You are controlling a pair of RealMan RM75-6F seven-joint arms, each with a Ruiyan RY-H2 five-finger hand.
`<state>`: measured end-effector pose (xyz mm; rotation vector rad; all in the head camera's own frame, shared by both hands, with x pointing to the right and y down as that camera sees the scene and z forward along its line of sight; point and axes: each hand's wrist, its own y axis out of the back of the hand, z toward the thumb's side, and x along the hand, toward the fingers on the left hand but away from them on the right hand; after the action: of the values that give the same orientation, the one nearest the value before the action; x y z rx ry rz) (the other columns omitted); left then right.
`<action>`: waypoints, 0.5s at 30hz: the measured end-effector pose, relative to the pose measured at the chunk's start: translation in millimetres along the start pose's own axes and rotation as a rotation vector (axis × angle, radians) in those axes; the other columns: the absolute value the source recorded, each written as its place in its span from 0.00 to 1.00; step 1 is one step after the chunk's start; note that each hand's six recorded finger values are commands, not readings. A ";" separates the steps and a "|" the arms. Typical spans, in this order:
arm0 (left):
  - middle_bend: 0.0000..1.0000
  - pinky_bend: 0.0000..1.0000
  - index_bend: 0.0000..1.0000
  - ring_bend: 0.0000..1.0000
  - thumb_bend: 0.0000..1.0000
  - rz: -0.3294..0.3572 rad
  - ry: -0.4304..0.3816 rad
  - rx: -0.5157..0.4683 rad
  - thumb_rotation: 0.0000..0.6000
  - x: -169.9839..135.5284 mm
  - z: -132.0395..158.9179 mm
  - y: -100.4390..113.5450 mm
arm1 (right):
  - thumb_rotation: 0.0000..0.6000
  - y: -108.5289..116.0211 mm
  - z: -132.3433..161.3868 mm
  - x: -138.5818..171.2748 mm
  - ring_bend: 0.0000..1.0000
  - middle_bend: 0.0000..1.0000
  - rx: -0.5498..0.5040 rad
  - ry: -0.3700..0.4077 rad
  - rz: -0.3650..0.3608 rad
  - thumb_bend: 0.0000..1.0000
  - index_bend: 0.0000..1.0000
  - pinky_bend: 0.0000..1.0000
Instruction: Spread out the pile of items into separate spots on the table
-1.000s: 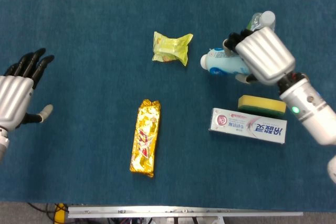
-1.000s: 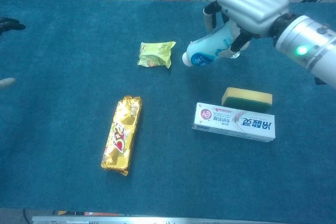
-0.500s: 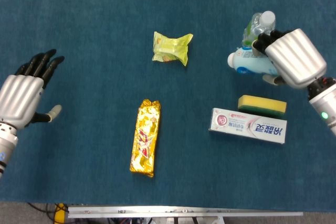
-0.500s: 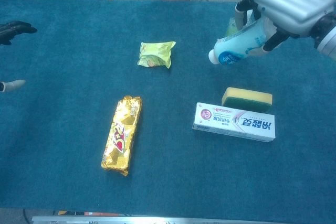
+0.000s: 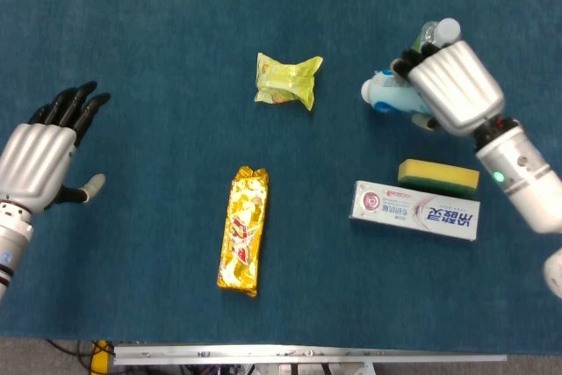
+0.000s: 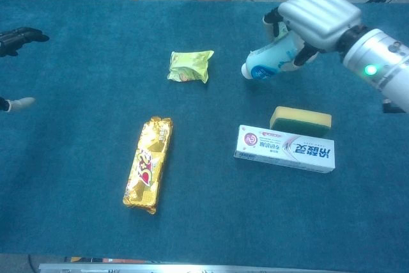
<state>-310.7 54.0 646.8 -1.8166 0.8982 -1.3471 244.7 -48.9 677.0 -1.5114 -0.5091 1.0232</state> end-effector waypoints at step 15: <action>0.00 0.16 0.00 0.00 0.26 -0.008 -0.005 -0.006 1.00 0.4 0.1 -2.9 | 1.00 -16.5 36.1 -34.7 0.48 0.45 0.075 0.020 -0.014 0.09 0.49 0.63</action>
<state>-310.1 55.2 649.4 -1.8292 0.8941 -1.3461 200.8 -52.3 705.8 -1.4486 -0.4617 1.0051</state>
